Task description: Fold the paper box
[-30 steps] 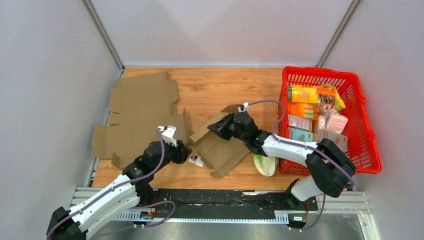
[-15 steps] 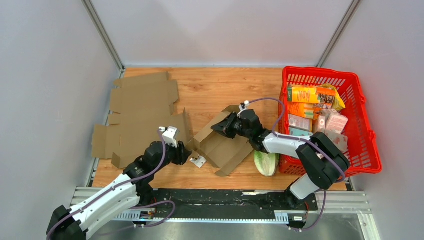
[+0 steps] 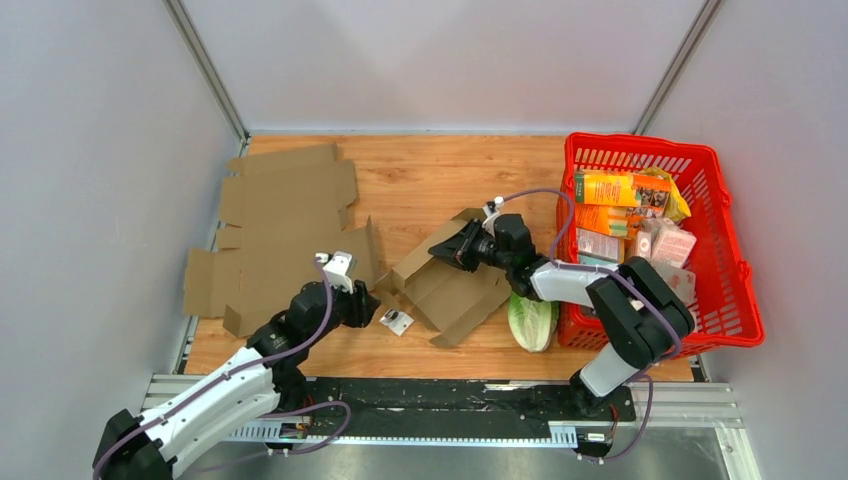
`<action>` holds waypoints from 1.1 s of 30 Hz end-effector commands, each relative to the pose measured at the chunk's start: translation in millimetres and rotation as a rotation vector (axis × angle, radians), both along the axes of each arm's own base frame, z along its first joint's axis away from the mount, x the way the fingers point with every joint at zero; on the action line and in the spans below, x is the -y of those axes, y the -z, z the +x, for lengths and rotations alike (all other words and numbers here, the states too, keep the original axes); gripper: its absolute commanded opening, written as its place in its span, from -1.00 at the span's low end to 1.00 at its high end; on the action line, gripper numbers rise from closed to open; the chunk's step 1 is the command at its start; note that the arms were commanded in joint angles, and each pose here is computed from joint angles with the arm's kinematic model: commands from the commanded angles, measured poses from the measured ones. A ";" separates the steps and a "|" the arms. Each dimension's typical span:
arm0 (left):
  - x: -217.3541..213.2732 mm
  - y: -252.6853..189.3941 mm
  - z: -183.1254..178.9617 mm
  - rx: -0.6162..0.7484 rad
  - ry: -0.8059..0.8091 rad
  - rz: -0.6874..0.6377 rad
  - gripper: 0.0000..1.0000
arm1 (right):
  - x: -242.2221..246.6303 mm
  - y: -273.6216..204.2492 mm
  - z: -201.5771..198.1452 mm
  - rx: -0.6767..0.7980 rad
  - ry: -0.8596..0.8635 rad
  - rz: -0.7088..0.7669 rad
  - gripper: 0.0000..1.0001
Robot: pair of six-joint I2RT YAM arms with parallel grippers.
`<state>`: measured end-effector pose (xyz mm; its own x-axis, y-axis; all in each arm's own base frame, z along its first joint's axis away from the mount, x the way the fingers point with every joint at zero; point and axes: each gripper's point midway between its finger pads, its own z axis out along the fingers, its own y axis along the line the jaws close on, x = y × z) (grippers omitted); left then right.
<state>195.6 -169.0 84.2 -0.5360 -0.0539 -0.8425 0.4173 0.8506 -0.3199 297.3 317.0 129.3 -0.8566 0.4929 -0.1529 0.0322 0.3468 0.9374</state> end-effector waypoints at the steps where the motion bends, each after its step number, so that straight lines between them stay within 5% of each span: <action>1: -7.2 -7.7 12.5 0.000 -0.074 0.039 0.04 | 4.7 -7.9 19.1 0.044 -0.010 0.023 -0.72; 10: 1.6 -29.9 10.8 0.009 -0.061 -0.042 0.03 | 26.7 -19.7 36.9 0.092 -0.080 -0.089 -0.71; 20: -17.9 -77.7 5.7 0.105 -0.134 -0.124 0.03 | -21.9 -106.4 -6.7 0.183 -0.157 0.074 -0.70; 33: -33.3 -109.0 3.9 0.152 -0.197 -0.155 0.04 | -53.5 -126.4 49.6 0.171 -0.151 0.248 -0.74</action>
<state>199.5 -139.4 175.8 -0.3886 -0.2515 -0.8864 0.3156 0.8675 -0.3845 320.3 362.8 236.8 -0.9076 0.3748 -0.1893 -0.1313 0.1749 0.9758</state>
